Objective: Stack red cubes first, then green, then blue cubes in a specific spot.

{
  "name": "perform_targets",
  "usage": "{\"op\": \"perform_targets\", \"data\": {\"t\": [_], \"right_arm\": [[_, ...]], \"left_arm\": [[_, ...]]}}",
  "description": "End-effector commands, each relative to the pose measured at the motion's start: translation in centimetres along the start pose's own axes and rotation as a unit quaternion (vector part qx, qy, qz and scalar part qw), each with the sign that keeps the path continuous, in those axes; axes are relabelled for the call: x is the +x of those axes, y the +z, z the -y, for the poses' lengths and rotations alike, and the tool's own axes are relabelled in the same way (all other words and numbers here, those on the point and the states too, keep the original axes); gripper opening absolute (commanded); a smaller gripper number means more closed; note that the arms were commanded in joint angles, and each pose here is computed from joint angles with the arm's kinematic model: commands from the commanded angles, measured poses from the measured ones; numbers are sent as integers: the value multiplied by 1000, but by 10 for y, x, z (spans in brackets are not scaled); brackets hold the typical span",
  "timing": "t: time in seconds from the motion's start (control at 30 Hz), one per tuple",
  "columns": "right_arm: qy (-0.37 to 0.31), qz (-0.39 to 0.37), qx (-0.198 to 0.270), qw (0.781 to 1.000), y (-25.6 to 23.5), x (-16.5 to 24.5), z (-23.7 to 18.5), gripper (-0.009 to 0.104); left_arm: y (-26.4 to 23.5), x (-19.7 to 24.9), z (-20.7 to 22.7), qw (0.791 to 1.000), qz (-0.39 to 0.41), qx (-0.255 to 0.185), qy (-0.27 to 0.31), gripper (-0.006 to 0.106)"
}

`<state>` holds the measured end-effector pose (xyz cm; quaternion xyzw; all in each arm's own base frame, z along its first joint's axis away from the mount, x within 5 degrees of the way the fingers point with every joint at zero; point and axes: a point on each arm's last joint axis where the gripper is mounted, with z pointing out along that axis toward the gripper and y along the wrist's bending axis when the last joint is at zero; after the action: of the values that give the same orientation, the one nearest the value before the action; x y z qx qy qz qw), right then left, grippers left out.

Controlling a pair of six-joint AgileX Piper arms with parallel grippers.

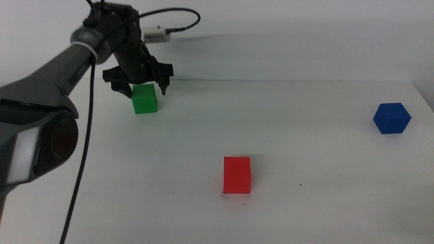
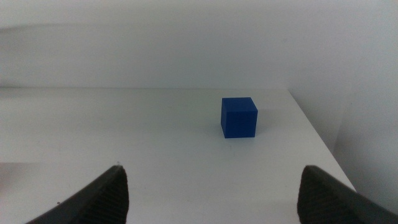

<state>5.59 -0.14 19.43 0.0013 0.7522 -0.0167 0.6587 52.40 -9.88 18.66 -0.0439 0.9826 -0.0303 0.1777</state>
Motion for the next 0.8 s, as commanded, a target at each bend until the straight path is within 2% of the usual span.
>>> {"op": "perform_targets", "data": {"t": [0.0,0.1,0.23,0.43,0.5,0.63,0.77], "right_arm": [[-6,5,3,1000,0,0,0,93],[-6,5,3,1000,0,0,0,93],[-6,5,3,1000,0,0,0,93],[-6,5,3,1000,0,0,0,93],[-6,5,3,1000,0,0,0,93],[-6,5,3,1000,0,0,0,93],[-6,5,3,1000,0,0,0,93]], "left_arm": [[1,-5,-2,1000,19,8,-11,94],[12,-7,-6,999,28,6,-26,93],[19,-9,-8,999,38,13,-36,83],[11,-7,-13,999,5,21,-44,41],[-8,-6,-10,999,-6,16,-35,33],[-71,-6,14,999,49,-5,10,30],[-124,31,55,998,41,15,34,30]]}}
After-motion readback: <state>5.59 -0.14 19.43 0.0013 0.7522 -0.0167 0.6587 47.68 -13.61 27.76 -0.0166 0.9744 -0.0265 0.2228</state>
